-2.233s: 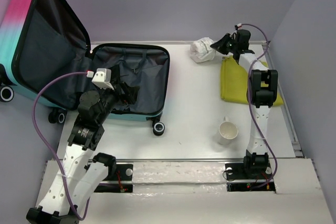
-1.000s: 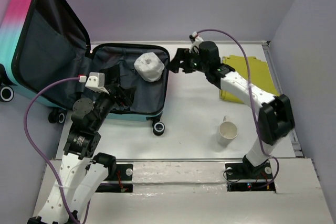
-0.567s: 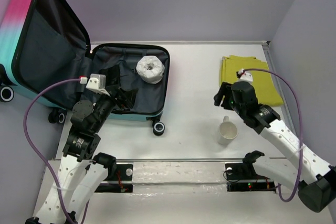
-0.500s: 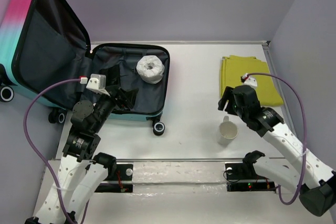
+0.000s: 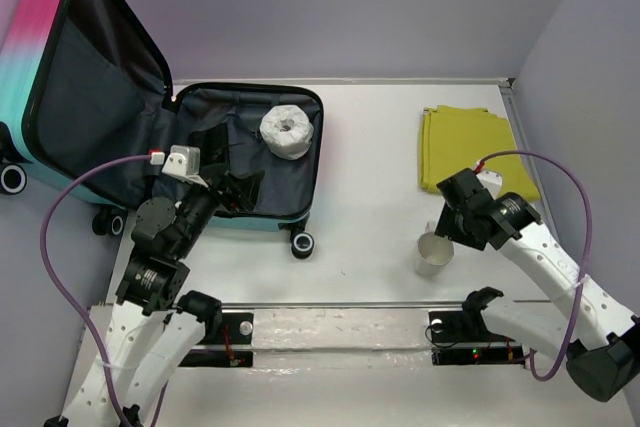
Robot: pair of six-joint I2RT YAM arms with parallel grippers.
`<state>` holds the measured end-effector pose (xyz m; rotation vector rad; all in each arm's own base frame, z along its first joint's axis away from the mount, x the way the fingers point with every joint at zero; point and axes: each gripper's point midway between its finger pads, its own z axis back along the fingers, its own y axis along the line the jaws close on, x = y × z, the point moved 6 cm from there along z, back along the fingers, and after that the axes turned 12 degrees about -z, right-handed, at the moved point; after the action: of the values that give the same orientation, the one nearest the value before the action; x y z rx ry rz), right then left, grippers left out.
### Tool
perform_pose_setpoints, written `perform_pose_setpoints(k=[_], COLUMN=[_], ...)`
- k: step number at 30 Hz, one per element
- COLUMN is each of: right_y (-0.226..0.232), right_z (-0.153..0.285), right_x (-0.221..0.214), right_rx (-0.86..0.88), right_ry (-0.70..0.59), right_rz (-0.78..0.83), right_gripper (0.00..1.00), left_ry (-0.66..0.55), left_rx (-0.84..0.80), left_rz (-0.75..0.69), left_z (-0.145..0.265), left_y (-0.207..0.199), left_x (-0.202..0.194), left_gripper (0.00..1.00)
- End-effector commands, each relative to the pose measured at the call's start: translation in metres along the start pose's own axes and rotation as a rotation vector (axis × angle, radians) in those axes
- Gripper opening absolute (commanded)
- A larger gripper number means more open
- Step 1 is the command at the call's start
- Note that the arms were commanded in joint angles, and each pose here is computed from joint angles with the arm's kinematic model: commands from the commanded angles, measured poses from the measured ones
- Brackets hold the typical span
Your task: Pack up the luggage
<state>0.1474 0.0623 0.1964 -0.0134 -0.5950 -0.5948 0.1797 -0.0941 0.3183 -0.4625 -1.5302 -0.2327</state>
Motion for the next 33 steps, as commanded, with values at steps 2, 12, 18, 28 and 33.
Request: perform_pose_setpoints(k=[2, 12, 18, 28, 33], right_y=[-0.018, 0.003, 0.018, 0.104, 0.196], right_z=[0.020, -0.008, -0.028, 0.049, 0.089], right_x=[-0.001, -0.032, -0.042, 0.040, 0.074], right_rx=[-0.095, -0.027, 0.043, 0.567, 0.867], right_ry=[0.061, 0.271, 0.277, -0.034, -0.188], right_rz=[0.053, 0.133, 0.092, 0.033, 0.116], right_gripper=[0.59, 0.60, 0.41, 0.07, 0.07], left_ry=[-0.089, -0.086, -0.095, -0.079, -0.075], left_rx=[-0.009, -0.020, -0.015, -0.013, 0.045], left_rz=[-0.023, -0.021, -0.023, -0.019, -0.009], left_z=[0.008, 0.008, 0.010, 0.006, 0.004], left_y=[-0.005, -0.008, -0.007, -0.007, 0.001], left_x=[0.027, 0.026, 0.028, 0.025, 0.024], left_gripper=[0.99, 0.99, 0.99, 0.99, 0.99])
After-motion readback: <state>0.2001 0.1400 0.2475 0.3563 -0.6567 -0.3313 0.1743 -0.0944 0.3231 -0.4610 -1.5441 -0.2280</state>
